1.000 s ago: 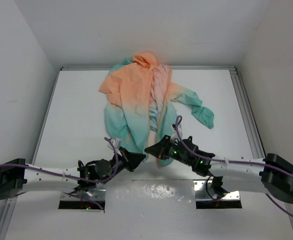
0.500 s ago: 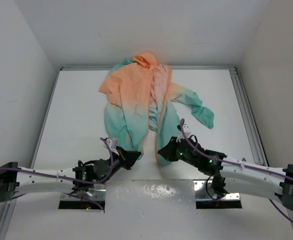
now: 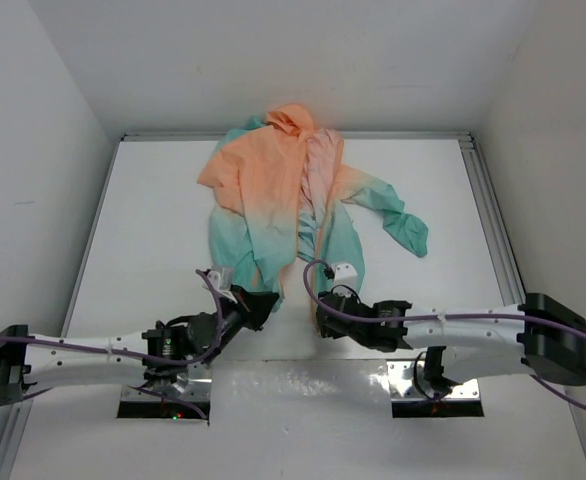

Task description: Zip up the jacket

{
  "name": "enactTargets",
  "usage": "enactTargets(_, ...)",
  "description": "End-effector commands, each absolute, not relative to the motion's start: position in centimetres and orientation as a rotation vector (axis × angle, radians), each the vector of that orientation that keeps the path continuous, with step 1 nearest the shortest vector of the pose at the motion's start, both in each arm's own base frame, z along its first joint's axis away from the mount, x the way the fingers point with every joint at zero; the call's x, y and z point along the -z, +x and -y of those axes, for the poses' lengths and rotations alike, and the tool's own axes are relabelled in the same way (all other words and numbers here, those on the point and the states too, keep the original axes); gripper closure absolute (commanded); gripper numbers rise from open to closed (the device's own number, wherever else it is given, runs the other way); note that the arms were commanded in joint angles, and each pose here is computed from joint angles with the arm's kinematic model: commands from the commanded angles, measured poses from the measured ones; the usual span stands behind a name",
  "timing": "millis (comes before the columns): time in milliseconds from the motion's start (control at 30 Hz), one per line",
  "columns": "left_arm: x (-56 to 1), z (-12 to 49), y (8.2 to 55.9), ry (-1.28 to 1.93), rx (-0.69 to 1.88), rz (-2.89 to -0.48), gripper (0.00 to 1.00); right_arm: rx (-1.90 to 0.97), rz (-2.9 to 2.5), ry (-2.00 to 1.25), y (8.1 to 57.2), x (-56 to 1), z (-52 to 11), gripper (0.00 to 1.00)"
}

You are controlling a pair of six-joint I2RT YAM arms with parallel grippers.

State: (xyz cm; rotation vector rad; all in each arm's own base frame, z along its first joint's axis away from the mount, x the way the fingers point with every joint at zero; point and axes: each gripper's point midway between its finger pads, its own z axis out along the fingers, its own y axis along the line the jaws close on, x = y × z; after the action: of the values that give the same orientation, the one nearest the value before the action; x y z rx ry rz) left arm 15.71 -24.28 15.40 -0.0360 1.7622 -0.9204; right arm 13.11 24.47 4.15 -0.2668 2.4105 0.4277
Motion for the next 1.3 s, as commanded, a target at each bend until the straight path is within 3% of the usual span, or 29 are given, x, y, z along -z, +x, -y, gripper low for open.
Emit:
enactTargets(0,-17.0,23.9,16.3,-0.070,0.916,-1.729,1.00,-0.295,-2.381,-0.243,14.4,-4.3,-23.6,0.63)
enactTargets(433,-15.8,23.4,16.2,-0.094,0.924,-1.745,1.00,-0.233,-2.446,-0.277,14.1,-2.8,-24.7,0.57)
enactTargets(633,-15.2,23.1,16.1,-0.102,0.920,-1.753,1.00,-0.197,-2.458,-0.286,13.9,-2.2,-24.8,0.66)
enactTargets(1067,-15.3,23.0,16.0,-0.101,0.931,-1.749,1.00,-0.117,-2.518,-0.245,13.3,0.6,-23.5,0.65)
enactTargets(1267,-15.4,22.8,16.0,-0.110,0.934,-1.749,1.00,-0.092,-2.540,-0.222,12.8,2.0,-22.6,0.74)
